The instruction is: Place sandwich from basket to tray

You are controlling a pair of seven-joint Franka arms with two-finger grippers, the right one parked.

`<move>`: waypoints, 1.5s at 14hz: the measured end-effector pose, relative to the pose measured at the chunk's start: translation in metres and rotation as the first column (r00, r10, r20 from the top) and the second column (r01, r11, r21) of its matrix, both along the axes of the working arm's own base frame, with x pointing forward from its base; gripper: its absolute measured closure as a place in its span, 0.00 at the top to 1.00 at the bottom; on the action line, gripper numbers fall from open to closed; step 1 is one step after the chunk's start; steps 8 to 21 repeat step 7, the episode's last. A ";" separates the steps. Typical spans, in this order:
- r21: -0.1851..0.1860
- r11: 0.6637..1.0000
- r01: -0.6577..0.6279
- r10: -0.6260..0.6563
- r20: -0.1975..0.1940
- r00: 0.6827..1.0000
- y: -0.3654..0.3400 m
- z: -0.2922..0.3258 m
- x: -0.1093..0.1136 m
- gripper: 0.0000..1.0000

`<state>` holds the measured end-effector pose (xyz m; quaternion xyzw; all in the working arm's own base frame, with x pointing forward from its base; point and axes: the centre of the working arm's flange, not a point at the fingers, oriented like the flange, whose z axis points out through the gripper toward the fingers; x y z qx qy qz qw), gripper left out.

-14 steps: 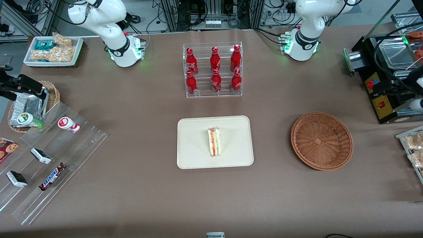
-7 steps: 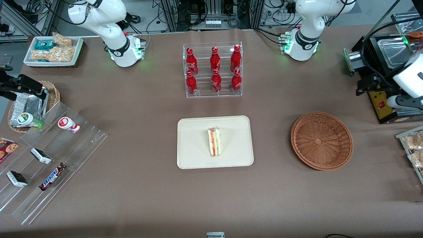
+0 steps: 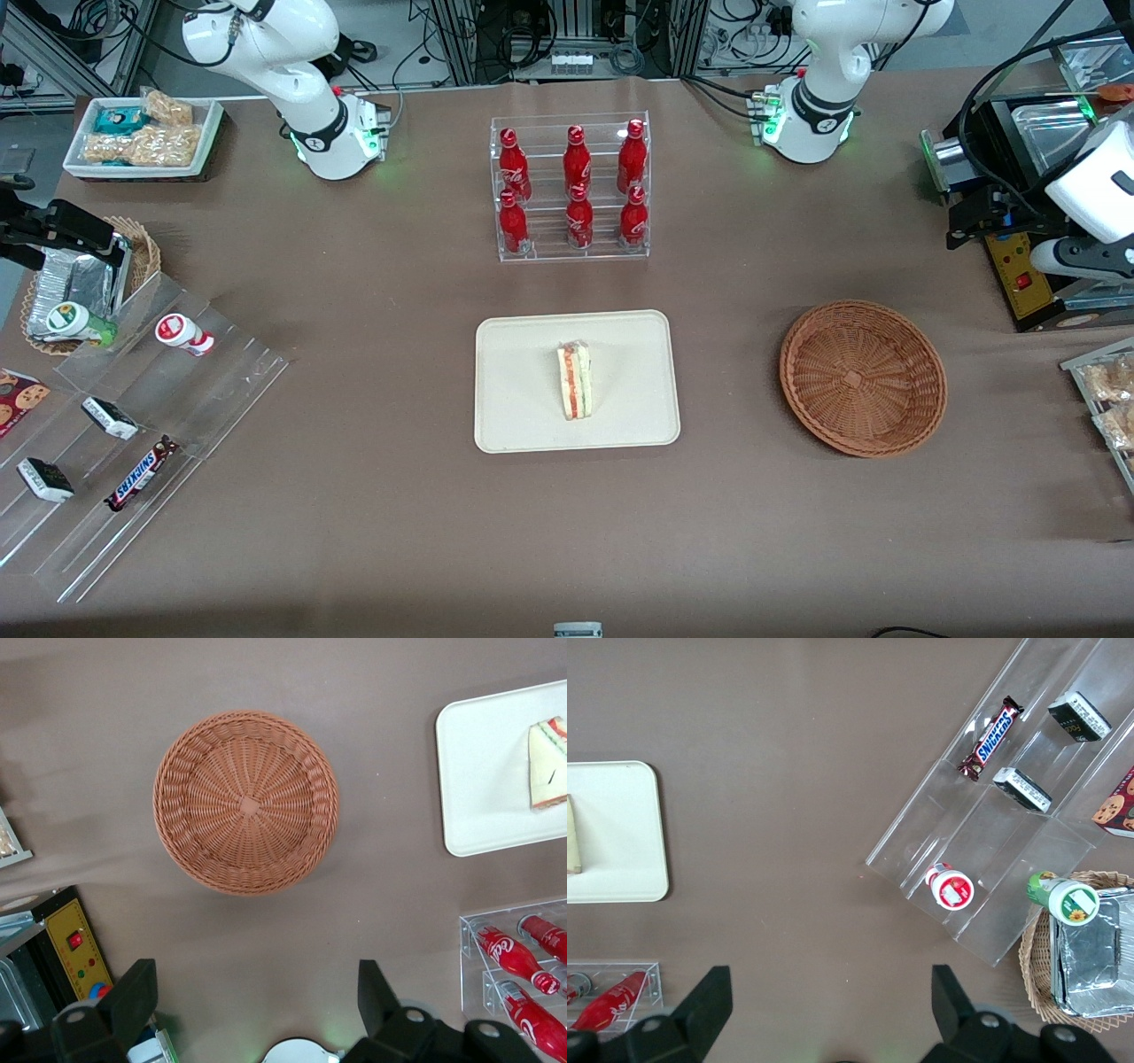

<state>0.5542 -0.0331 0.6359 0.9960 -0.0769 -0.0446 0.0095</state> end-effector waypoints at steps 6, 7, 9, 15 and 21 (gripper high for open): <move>-0.001 1.000 0.000 0.000 0.007 1.000 0.000 -0.002 0.002 1.00; -0.001 1.000 0.001 -0.001 0.007 1.000 -0.001 -0.002 0.002 1.00; -0.001 1.000 0.001 -0.001 0.007 1.000 -0.001 -0.002 0.002 1.00; -0.001 1.000 0.001 -0.001 0.007 1.000 -0.001 -0.002 0.002 1.00; -0.001 1.000 0.001 -0.001 0.007 1.000 -0.001 -0.002 0.002 1.00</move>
